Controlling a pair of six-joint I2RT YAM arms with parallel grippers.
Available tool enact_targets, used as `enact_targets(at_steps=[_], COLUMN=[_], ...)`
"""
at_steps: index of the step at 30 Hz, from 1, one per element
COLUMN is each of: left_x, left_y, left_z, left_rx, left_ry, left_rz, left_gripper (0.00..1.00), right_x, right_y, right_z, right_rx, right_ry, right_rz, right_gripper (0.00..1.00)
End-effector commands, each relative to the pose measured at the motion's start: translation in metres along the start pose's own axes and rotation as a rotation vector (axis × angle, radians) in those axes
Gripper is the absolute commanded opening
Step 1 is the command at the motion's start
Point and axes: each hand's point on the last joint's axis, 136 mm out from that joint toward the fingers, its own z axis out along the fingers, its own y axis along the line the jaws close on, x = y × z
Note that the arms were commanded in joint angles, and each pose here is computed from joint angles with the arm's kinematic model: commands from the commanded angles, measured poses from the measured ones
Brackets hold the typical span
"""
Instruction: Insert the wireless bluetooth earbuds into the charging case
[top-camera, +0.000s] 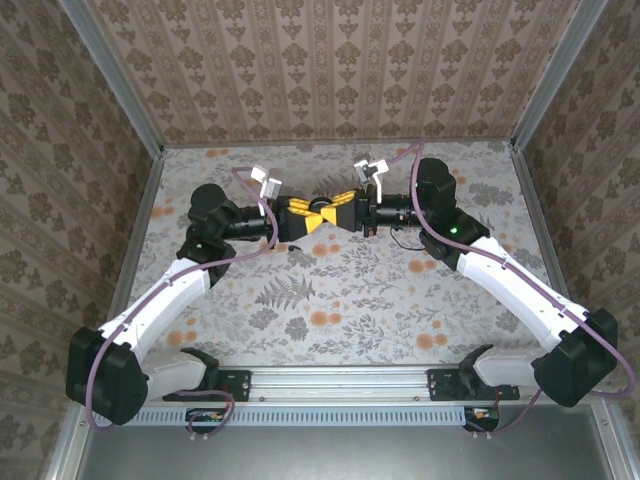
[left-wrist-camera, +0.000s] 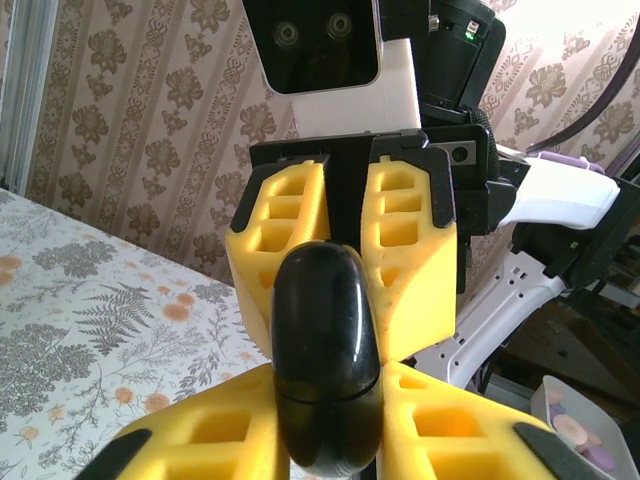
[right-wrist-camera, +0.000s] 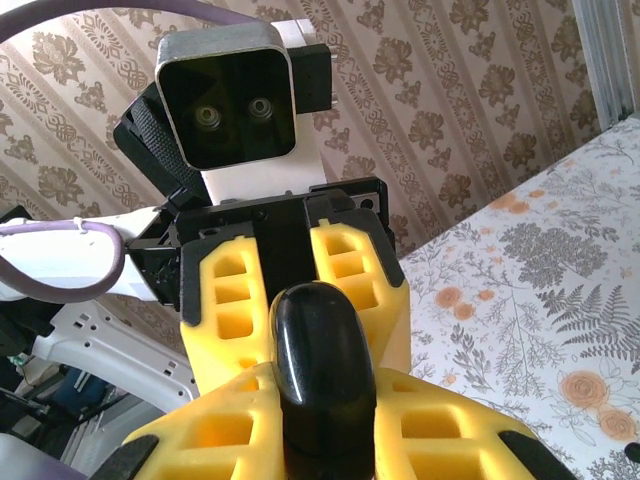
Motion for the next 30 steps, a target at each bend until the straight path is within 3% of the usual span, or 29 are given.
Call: enact_targets(at_steps=[1, 4, 7, 10, 18, 30], left_x=[-0.001, -0.002, -0.001, 0.001, 0.014, 0.033], left_y=[-0.003, -0.002, 0.0, 0.002, -0.016, -0.022], left_z=[-0.001, -0.002, -0.003, -0.006, -0.01, -0.01], left_rx=[0.002, -0.012, -0.036, -0.071, -0.061, -0.049], left_ry=[-0.008, -0.014, -0.017, -0.015, 0.023, 0.099], left_rz=[0.032, 0.036, 0.048, 0.07, 0.217, 0.295], left_gripper=[0.18, 0.13, 0.08, 0.0, 0.0, 0.0], right_x=[-0.005, -0.005, -0.007, -0.009, 0.001, 0.002], right_y=[0.011, 0.011, 0.01, 0.006, -0.014, -0.031], right_z=[-0.003, -0.002, -0.002, -0.002, 0.008, 0.008], right_rx=[-0.023, -0.029, -0.021, -0.006, 0.024, 0.105], right_ry=[-0.021, -0.02, -0.029, -0.033, 0.014, 0.022], right_rz=[-0.023, -0.019, -0.002, 0.01, 0.084, 0.126], right_gripper=[0.15, 0.17, 0.35, 0.4, 0.42, 0.42])
